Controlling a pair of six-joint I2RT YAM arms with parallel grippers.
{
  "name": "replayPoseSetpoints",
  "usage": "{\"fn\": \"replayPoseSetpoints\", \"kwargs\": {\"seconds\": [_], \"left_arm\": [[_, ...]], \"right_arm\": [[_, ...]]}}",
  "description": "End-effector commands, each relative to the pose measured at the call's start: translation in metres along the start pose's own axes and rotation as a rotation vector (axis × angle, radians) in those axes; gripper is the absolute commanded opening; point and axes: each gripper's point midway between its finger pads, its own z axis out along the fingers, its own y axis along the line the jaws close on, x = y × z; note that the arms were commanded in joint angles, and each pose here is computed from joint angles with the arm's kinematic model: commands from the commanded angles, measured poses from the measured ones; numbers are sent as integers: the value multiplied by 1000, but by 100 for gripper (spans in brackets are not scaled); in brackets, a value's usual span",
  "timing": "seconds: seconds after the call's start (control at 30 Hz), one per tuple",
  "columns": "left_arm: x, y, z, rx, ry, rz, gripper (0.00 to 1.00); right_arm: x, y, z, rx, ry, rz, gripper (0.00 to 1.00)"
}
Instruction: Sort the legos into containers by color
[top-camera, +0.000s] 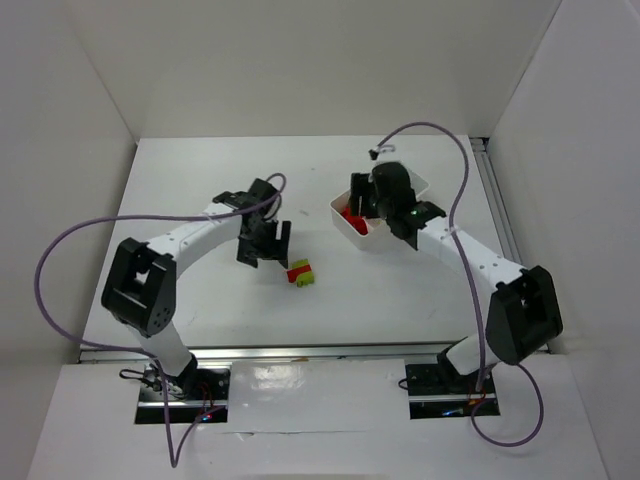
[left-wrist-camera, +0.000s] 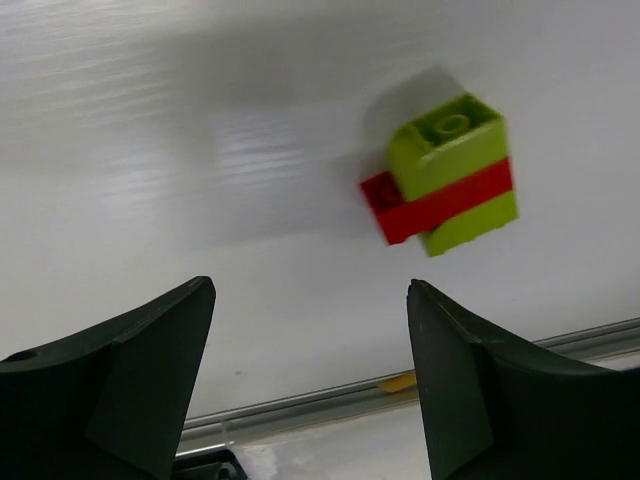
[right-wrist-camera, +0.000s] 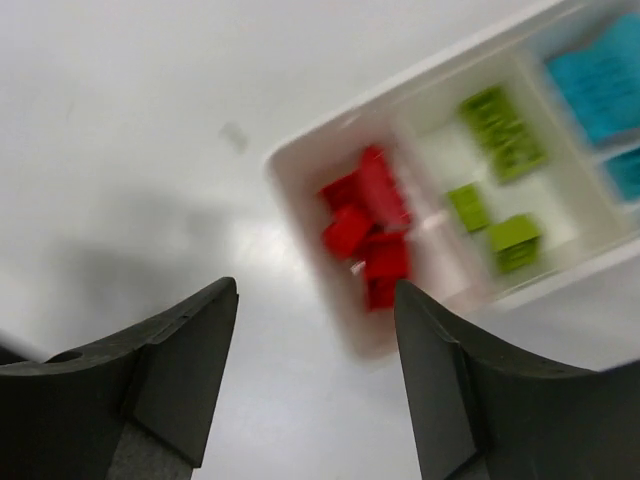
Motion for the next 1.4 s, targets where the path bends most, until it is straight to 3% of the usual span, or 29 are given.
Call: {"fn": "replayPoseSetpoints", "kwargs": {"seconds": [0.0, 0.17, 0.27, 0.6, 0.87, 1.17, 1.37], "left_arm": [[-31, 37, -41, 17, -157, -171, 87], [-58, 81, -65, -6, -259, -311, 87], [-62, 85, -65, 17, -245, -348, 87], [-60, 87, -55, 27, -208, -352, 87], [-62, 87, -52, 26, -207, -352, 87], [-63, 87, -48, 33, -193, -344, 87], [-61, 76, -49, 94, -175, -318, 87]], "right_arm": [[51, 59, -22, -202, 95, -75, 72], [124, 113, -43, -314, 238, -110, 83], [151, 137, -43, -335, 301, -150, 88], [189, 156, -16, -297, 424, -152, 92], [196, 162, -5, -248, 413, -190, 81], [208, 157, 6, -173, 433, -196, 59], [208, 157, 6, -173, 433, -196, 57]]}}
